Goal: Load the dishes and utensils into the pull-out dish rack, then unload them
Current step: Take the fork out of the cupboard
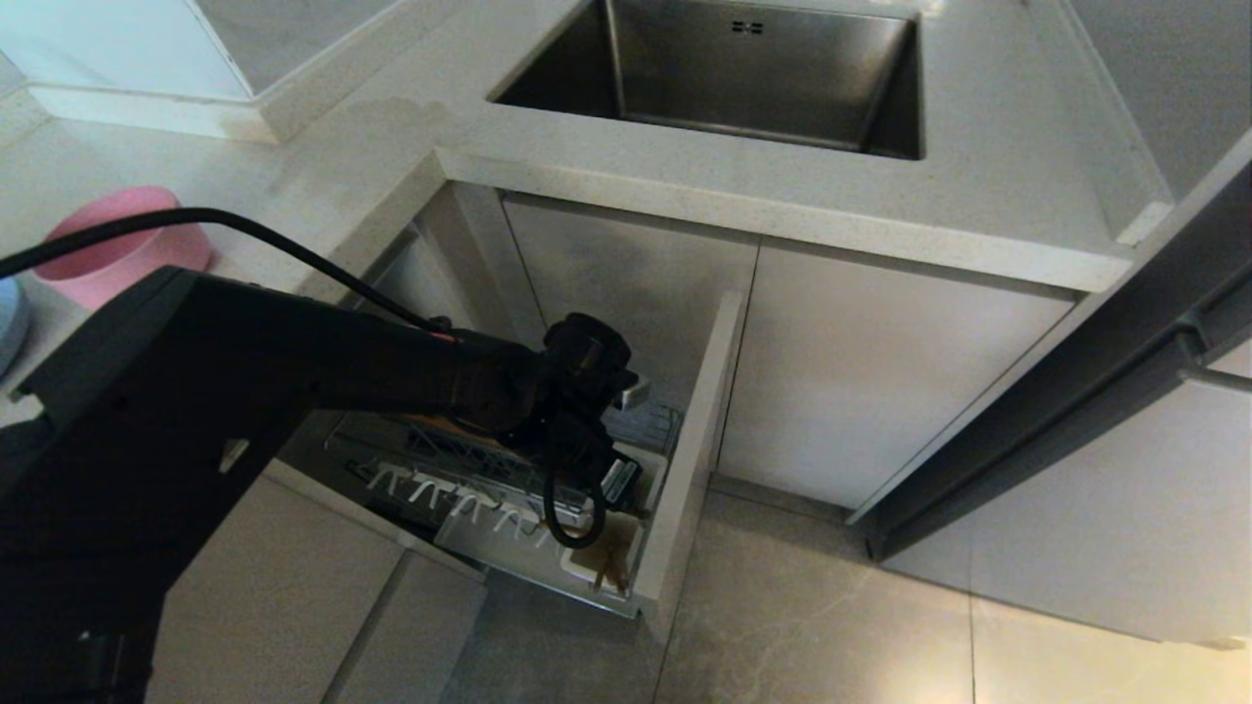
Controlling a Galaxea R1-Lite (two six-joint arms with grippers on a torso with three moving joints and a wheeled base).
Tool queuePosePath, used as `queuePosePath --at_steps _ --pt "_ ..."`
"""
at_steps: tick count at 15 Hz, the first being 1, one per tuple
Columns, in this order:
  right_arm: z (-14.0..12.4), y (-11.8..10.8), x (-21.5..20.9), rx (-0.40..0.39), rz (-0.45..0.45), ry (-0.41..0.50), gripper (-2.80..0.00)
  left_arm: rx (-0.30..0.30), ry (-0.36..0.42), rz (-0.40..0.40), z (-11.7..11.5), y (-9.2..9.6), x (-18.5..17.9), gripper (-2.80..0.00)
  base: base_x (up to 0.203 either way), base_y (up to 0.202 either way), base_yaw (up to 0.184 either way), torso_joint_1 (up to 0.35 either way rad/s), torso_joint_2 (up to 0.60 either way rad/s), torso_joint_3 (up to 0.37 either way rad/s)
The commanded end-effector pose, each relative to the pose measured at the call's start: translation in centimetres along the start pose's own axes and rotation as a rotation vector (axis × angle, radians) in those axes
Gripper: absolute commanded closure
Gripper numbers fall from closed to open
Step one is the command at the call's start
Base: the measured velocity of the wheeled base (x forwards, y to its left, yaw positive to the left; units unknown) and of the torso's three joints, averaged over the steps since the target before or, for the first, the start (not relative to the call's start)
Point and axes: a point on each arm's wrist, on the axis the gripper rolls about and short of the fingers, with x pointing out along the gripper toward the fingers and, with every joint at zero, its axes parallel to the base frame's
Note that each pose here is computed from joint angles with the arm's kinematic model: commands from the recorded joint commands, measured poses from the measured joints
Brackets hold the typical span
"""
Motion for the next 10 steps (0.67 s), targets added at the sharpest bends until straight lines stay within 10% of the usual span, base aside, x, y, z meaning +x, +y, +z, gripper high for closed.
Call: queuePosePath --at_steps 1,10 --pt "0.0 0.0 0.0 0.000 0.000 -0.001 0.00 0.002 0.003 0.002 0.0 0.0 0.0 0.00 0.000 0.000 0.000 0.000 0.00 0.000" --pt "0.0 0.0 0.0 0.000 0.000 -0.001 0.00 -0.024 0.019 0.084 0.0 -1.0 -2.8 0.00 0.000 0.000 0.000 0.000 0.00 0.000"
